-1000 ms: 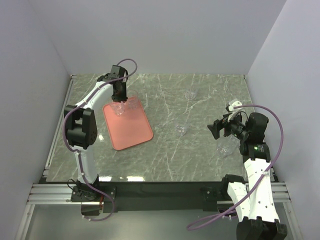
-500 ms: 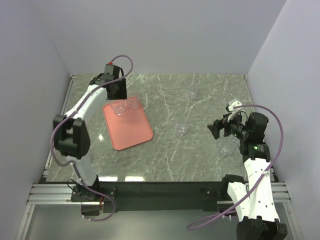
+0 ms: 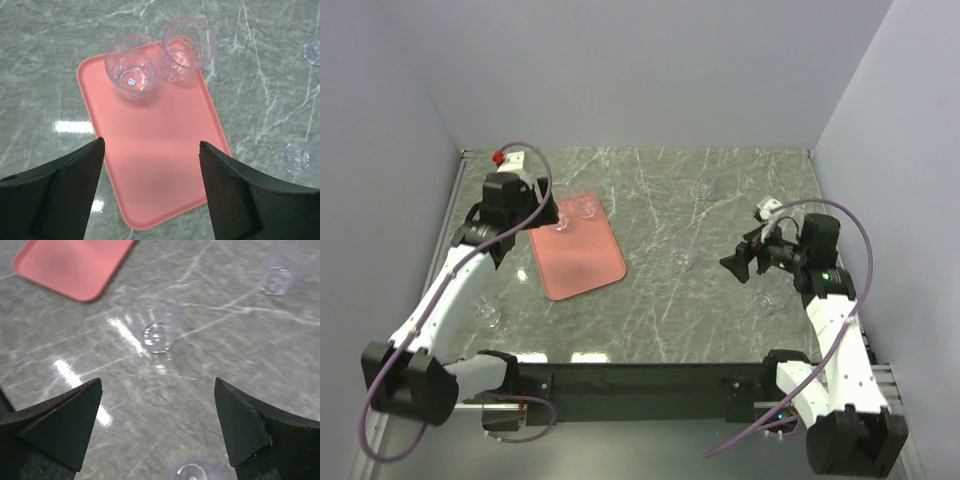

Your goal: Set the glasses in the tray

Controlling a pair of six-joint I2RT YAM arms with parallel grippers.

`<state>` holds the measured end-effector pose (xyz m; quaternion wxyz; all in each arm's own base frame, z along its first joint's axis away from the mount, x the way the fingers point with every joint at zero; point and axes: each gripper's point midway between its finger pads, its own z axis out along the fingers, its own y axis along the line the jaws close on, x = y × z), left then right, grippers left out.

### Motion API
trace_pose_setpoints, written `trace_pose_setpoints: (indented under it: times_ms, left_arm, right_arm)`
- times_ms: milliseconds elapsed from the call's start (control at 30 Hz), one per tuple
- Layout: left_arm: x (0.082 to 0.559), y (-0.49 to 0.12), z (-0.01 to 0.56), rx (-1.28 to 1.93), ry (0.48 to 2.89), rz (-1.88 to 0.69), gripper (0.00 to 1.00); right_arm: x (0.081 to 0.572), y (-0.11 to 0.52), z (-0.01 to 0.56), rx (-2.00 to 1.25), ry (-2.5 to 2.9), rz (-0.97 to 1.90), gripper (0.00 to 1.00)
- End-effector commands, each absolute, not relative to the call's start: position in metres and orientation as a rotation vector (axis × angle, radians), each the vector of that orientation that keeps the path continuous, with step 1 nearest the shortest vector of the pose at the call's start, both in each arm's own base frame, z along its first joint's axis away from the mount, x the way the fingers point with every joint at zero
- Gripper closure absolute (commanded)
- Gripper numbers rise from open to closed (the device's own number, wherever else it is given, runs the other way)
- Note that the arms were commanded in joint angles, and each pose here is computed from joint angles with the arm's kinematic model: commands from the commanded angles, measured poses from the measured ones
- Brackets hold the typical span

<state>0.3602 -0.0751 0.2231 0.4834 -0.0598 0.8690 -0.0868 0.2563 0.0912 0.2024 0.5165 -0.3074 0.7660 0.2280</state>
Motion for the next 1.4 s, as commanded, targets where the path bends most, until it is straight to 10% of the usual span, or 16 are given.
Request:
trace_pose_setpoints:
  times_ms: [0,233,1367]
  left_arm:
    - [0.353,-0.070,0.251,-0.149,1.954,-0.235,0.17]
    - [0.316,-0.047,0.262,-0.178,1.791,-0.185,0.01]
    - [0.294,-0.032,0.272,-0.235,1.694,-0.163,0.01]
  right_arm:
    - [0.265,0.107,0.220,-0.837,1.838,0.565,0.00]
    - [0.289,0.137,0.203,-0.788,2.054,0.761,0.05]
    - [0.349,0.157,0.106,-0.656,2.512,0.479,0.51]
